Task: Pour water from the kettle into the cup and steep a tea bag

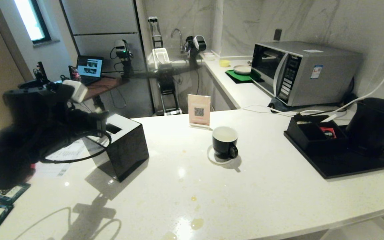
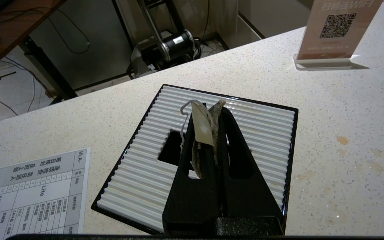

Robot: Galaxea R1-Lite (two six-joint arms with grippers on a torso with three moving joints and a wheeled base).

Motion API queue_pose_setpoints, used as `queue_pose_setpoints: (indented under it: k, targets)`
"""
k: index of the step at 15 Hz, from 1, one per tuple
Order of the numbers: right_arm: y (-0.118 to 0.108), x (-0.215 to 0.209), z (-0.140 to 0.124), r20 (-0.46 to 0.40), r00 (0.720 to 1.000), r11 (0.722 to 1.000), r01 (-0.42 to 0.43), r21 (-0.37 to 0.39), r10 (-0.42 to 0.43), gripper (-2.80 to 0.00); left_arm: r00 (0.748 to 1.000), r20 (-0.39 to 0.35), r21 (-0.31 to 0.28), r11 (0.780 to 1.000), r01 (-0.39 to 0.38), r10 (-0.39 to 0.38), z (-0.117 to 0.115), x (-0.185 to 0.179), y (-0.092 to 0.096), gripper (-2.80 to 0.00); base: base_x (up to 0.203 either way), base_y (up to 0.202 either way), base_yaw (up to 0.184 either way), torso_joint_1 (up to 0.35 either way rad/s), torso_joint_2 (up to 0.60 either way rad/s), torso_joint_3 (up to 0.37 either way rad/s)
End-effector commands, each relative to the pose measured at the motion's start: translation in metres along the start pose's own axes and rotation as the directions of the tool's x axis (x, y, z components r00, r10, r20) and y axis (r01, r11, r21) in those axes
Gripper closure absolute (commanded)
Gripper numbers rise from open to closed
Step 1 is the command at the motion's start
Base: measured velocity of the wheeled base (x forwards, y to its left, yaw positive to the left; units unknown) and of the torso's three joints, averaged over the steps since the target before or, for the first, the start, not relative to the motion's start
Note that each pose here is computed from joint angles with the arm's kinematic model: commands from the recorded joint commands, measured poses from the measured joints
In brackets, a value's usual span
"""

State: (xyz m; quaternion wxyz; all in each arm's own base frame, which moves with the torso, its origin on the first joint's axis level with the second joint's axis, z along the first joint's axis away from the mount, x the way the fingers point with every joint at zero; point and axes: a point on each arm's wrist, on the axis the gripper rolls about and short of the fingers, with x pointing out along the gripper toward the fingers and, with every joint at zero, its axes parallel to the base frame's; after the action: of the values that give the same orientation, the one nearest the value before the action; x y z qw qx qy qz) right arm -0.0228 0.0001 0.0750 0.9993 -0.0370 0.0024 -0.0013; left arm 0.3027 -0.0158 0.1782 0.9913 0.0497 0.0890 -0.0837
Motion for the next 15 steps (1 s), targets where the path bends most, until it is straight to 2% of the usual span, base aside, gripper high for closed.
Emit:
queue_pose_setpoints:
  k: [1,14,15]
  targets:
    - [0.0,0.0001,0.0,-0.002,1.0,1.0,-0.001,-0.001,0.001,0.0,1.0,-0.005,0.0,1.0,-0.001,0.001,-0.0022,0.0023,0.0003,0.0,0.0,0.0,0.0,0.0,0.0,0.0]
    - [0.0,0.0001,0.0,-0.001,1.0,1.0,0.0,-0.001,0.0,0.0,1.0,-0.021,0.001,1.0,0.015,-0.015,-0.007,0.0065,-0.0011,0.0,0.0,0.0,0.0,0.0,0.0,0.0]
    - [0.0,0.0001,0.0,-0.001,1.0,1.0,-0.001,-0.001,0.001,0.0,1.0,-0.021,0.001,1.0,0.014,-0.014,-0.007,0.0064,-0.001,-2.8,0.0,0.0,0.0,0.0,0.0,0.0]
